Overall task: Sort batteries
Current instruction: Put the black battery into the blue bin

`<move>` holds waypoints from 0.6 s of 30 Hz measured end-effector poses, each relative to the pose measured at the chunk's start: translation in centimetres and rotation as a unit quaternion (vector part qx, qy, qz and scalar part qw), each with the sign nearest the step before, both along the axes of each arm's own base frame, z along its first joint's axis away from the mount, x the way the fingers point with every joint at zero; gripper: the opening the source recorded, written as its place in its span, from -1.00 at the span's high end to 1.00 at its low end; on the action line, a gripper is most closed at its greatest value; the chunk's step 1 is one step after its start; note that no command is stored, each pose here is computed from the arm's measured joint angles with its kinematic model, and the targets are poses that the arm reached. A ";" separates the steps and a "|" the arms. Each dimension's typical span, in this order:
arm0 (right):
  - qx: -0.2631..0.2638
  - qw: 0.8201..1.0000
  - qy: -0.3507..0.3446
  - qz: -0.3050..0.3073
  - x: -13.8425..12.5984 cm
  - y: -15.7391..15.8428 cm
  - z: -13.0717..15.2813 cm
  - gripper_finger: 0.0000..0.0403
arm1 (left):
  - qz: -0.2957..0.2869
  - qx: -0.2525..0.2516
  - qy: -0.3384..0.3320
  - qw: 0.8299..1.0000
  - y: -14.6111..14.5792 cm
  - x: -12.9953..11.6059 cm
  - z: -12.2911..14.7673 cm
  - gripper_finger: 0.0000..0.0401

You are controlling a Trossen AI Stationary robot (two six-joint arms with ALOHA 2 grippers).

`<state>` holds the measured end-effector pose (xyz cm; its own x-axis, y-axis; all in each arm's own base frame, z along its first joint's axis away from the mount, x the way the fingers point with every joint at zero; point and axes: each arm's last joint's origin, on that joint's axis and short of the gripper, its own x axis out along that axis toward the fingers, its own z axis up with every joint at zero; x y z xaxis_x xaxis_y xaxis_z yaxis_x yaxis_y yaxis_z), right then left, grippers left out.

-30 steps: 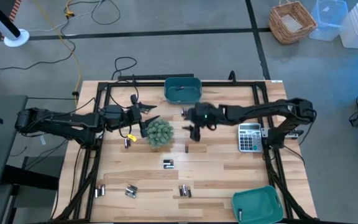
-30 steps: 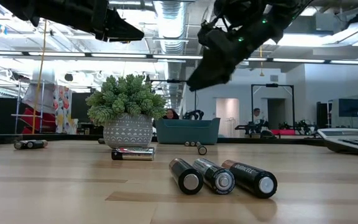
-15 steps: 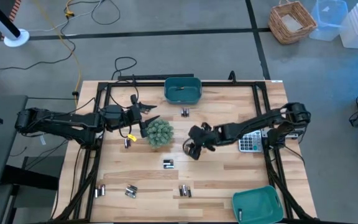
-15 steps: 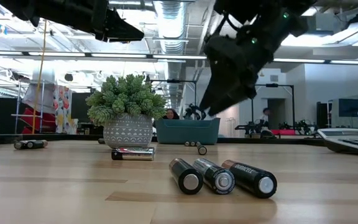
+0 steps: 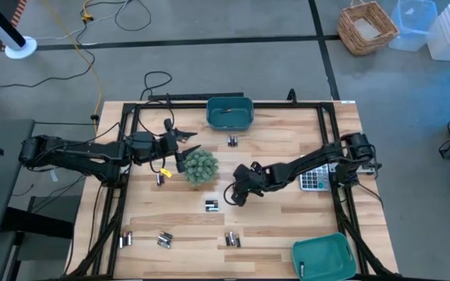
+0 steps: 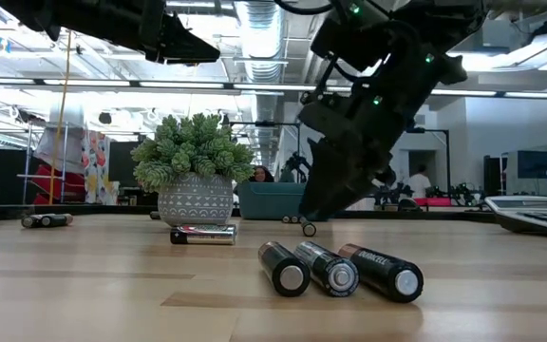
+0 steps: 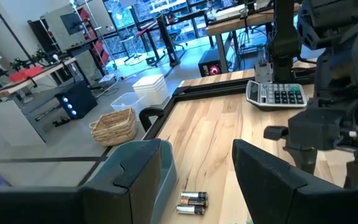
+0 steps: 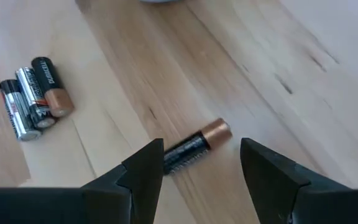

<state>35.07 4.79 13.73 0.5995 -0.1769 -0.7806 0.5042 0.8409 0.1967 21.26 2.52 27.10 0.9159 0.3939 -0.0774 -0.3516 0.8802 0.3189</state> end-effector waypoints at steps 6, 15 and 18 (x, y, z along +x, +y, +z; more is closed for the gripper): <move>0.008 1.000 0.005 -0.013 0.2 0.0 -0.8 -0.12 | 0.000 0.000 0.000 1.000 0.0 0.0 0.0 0.04; -0.001 0.999 0.026 -0.036 0.4 -0.1 -2.8 -0.11 | 0.000 -0.001 -0.001 1.000 0.0 0.0 0.0 0.04; -0.009 0.999 0.029 -0.034 0.4 -0.1 -2.8 -0.02 | 0.000 -0.001 -0.001 1.000 0.0 0.0 0.0 0.04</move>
<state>35.48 4.68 10.91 0.5388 -0.2304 -0.8103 0.5704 0.8076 0.1497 21.26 2.52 27.10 0.9159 0.3939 -0.0773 -0.3521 0.8809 0.3164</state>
